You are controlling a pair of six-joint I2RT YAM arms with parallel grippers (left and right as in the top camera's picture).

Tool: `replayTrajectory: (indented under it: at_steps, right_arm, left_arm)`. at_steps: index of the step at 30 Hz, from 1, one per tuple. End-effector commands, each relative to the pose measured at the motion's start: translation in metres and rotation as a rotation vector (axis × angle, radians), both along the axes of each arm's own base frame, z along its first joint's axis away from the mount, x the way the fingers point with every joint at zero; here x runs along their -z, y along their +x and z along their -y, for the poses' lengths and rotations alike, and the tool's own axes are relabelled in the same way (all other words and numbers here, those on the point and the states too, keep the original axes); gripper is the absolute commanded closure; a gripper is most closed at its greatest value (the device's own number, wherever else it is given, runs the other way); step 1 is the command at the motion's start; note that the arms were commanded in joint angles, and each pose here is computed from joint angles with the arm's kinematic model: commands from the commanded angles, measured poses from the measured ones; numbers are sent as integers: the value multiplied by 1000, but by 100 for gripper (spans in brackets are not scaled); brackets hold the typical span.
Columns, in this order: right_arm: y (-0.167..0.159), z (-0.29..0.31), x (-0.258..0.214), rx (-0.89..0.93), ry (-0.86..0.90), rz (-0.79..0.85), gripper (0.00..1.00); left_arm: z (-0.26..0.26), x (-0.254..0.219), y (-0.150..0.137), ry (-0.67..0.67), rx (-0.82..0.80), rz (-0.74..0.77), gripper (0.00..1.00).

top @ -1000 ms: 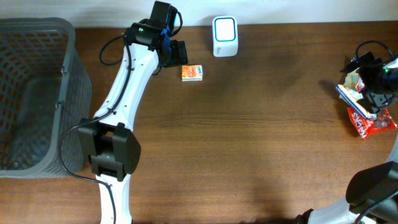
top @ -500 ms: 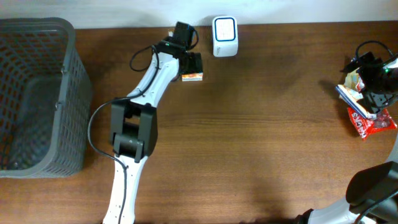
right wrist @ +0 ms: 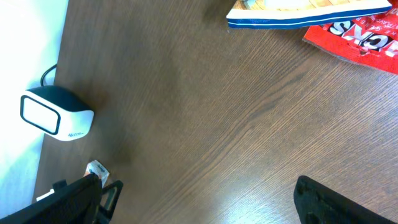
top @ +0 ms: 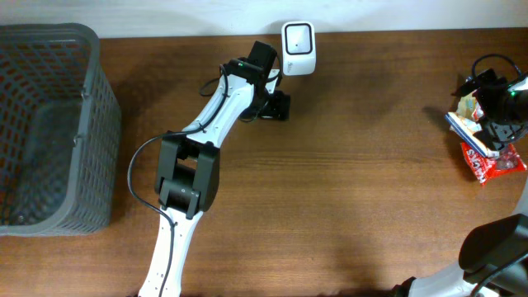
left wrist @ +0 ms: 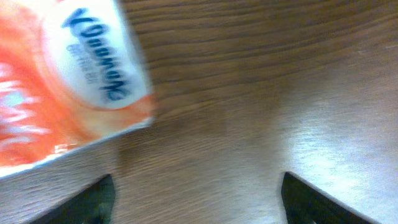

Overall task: Scan the item barcode
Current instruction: 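Reach the left gripper down to the orange tissue box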

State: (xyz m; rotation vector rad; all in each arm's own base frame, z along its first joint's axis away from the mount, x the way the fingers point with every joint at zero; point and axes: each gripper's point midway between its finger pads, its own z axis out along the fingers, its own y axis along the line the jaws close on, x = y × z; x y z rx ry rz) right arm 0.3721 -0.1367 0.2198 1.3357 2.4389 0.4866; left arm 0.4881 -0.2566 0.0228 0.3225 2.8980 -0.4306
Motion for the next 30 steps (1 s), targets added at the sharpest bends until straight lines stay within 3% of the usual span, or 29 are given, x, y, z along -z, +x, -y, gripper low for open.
replayTrajectory:
  at_steps: [1,4,7,8,13,19,27,30]
  right_arm:
    - [1,-3,0,-16,5,2,2]
    - [1,-3,0,-16,5,2,2]
    - [1,-3,0,-16,5,2,2]
    - [1,-3,0,-16,5,2,2]
    - [1,-3,0,-16,5,2,2]
    - [1,-3,0,-16,5,2,2]
    - [1,-3,0,-16,5,2,2]
    - [1,-3,0,-16,5,3,2]
  left_arm:
    - [-39,-27,17,183,-31,116,29]
    - [-61,-85,38,264,-102,276,63]
    - [-55,-110,64,206,-155,405,85]
    - [-52,-108,68,186,-189,412,87]
    - [-49,-57,76,191,-236,357,95]
    - [-68,-5,75,313,-254,307,100]
    - [-13,25,11,92,-95,5,100]
    - [28,20,-26,-79,-10,-147,100]
